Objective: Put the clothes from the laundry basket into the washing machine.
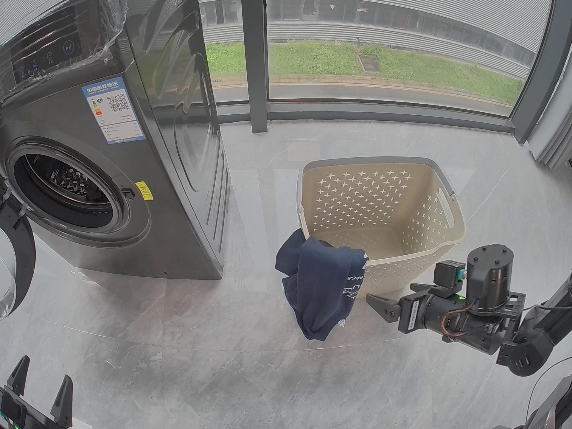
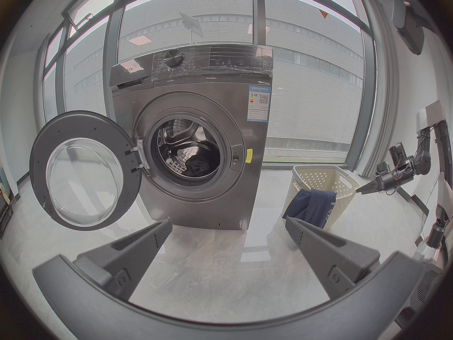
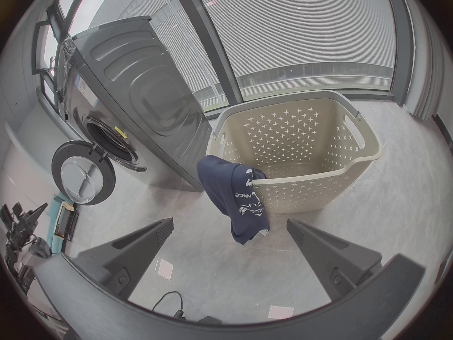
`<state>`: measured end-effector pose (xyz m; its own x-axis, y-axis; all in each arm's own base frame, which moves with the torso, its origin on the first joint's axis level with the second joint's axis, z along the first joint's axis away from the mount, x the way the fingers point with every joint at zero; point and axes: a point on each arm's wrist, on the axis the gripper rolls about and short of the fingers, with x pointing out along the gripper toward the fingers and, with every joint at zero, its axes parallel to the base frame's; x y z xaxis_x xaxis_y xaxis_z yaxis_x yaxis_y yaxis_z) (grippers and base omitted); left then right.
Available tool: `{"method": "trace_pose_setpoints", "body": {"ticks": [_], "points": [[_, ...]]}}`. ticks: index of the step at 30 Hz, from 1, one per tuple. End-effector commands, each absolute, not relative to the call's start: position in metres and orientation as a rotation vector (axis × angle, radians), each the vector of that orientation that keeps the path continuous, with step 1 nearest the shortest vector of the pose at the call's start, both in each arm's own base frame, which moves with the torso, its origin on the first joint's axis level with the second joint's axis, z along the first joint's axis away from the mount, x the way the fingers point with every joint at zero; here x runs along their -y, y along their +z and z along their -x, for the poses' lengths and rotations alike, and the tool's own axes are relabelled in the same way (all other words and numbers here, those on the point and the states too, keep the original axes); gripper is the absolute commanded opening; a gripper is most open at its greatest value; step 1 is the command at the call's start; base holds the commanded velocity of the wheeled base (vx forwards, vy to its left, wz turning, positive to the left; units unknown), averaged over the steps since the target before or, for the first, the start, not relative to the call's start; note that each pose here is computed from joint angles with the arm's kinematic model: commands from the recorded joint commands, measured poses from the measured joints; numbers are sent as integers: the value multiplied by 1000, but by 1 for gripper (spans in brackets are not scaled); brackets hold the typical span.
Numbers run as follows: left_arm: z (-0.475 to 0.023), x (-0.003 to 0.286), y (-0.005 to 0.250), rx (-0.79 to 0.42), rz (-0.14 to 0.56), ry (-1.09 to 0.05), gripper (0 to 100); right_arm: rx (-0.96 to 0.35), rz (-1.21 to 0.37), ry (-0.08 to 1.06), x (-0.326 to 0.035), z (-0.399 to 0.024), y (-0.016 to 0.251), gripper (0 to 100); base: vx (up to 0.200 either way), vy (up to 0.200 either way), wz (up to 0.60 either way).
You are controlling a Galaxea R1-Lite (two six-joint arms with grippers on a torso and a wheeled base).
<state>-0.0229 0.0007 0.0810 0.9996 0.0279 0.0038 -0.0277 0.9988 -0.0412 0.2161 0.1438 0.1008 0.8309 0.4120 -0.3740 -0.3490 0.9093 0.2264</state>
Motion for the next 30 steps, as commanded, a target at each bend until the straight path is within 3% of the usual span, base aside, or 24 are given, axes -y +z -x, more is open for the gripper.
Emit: {"method": "trace_pose_setpoints", "body": {"ticks": [1,13,17,30], "points": [[22,-1,76,-6,41,29,100,-460,-131,371,-156,-237,78,100,0,0,0],[22,-1,76,-6,40,29,100,-447,-135,335,-175,-266,58,100,0,0,0],[22,-1,76,-6,0,32,100,-455,-138,323,-181,-280,43,100,0,0,0],[22,-1,76,-7,14,31,100,-385,-153,337,-208,-322,10,100,0,0,0]]}}
